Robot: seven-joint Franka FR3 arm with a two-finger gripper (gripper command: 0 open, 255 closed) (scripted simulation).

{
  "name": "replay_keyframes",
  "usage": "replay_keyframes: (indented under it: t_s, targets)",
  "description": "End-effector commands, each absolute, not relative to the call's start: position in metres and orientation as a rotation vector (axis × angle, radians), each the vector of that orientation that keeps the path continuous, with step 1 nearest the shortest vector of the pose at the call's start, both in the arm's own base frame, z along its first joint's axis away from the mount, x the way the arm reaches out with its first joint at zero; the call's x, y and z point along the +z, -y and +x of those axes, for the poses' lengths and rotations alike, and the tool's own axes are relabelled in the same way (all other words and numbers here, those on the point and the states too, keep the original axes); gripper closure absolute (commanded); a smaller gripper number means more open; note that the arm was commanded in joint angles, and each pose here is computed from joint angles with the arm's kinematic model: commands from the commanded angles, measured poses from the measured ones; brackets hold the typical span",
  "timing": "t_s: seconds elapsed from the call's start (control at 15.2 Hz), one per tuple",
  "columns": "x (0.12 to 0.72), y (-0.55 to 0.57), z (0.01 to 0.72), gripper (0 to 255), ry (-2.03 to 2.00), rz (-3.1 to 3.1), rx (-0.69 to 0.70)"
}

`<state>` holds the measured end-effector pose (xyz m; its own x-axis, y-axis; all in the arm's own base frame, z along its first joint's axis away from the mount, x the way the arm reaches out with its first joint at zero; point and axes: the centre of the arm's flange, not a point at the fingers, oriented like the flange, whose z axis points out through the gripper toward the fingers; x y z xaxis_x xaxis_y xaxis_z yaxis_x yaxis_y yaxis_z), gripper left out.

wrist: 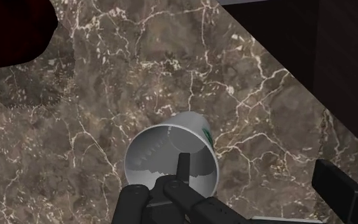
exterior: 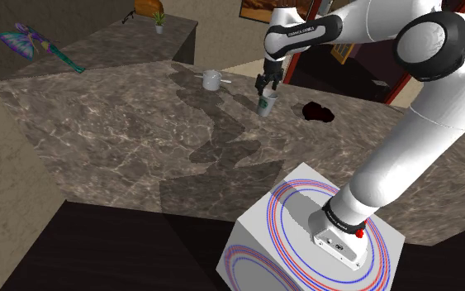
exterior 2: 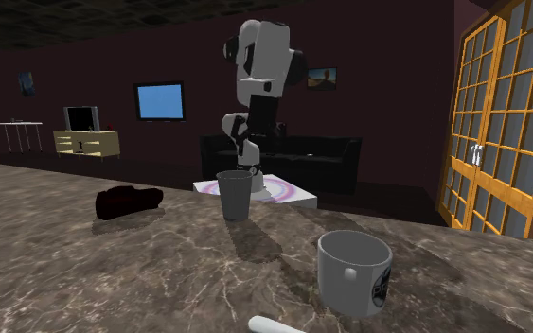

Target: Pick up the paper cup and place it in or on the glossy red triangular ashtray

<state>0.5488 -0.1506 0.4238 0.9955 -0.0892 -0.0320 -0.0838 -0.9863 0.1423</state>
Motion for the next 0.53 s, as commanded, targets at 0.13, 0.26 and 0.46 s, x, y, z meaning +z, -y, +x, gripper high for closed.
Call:
replay_keyframes:
  t_s: [0.13, 0.26, 0.46]
  targets:
    - [0.395, 0.175, 0.585, 0, 0.129, 2.988, -0.097]
    - [0.385, 0.177, 0.584, 0, 0.129, 2.988, -0.097]
    - [0.369, 0.179, 0.583, 0, 0.129, 2.988, -0.097]
